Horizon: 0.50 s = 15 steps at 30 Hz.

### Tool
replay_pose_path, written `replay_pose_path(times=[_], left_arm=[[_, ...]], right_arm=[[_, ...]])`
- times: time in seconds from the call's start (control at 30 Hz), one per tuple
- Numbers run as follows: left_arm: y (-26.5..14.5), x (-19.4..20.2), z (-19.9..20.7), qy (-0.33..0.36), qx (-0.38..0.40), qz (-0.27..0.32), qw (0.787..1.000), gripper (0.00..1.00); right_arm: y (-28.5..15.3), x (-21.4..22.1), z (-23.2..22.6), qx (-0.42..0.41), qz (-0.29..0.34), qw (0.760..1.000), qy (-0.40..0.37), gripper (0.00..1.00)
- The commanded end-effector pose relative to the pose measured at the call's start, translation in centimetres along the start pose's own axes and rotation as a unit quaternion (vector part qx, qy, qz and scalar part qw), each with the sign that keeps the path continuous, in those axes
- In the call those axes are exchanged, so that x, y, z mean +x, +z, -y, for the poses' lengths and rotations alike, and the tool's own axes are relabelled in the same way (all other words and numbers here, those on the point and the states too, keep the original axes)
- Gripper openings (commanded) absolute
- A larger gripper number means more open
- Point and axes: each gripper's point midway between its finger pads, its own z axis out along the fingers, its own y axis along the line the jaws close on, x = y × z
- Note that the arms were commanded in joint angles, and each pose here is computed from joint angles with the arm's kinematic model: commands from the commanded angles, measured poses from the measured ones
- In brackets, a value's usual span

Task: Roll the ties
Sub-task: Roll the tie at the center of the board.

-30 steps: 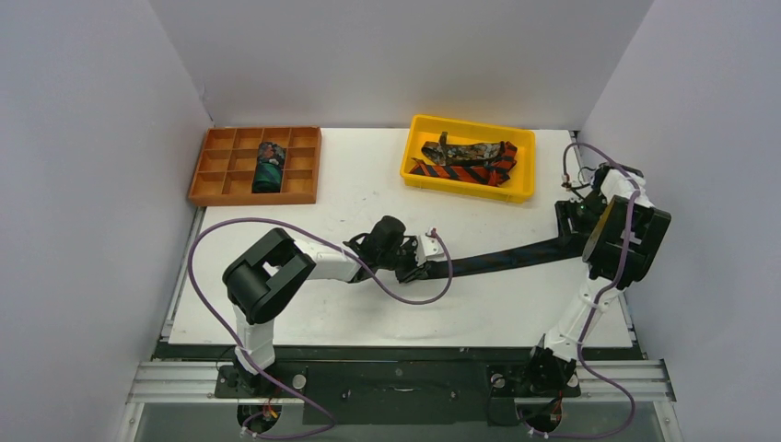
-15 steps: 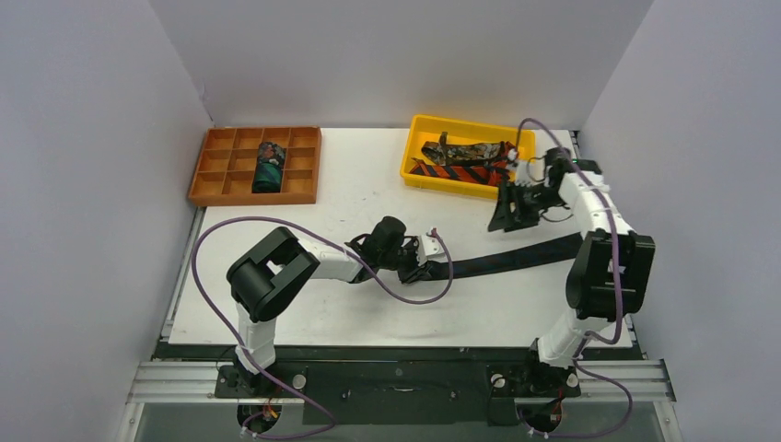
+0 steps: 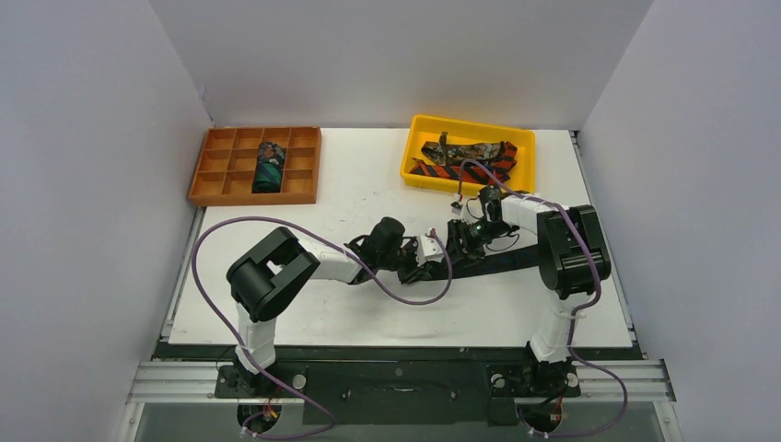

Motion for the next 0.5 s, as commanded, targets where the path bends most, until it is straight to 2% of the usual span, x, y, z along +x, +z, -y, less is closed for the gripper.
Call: replay_pose_path(times=[0.0,0.27,0.47], left_arm=[[-1.5,10.8,4.4,-0.087,0.048,-0.160,0.982,0.01],[-1.4,10.7,4.4,-0.086,0.048,-0.159,0.982,0.01],[-1.6,10.7,4.2,-0.088,0.046,-0.159,0.982,0.02]], right_arm=[[1.5,-2.0,-0.5,-0.022,0.028,0.999,-0.007,0.38],[3.1,-3.0,-1.4,-0.035,0.037,0.999,-0.007,0.39],[2.5,-1.8,-2.0,-0.044,0.020,0.999,-0.014,0.35]])
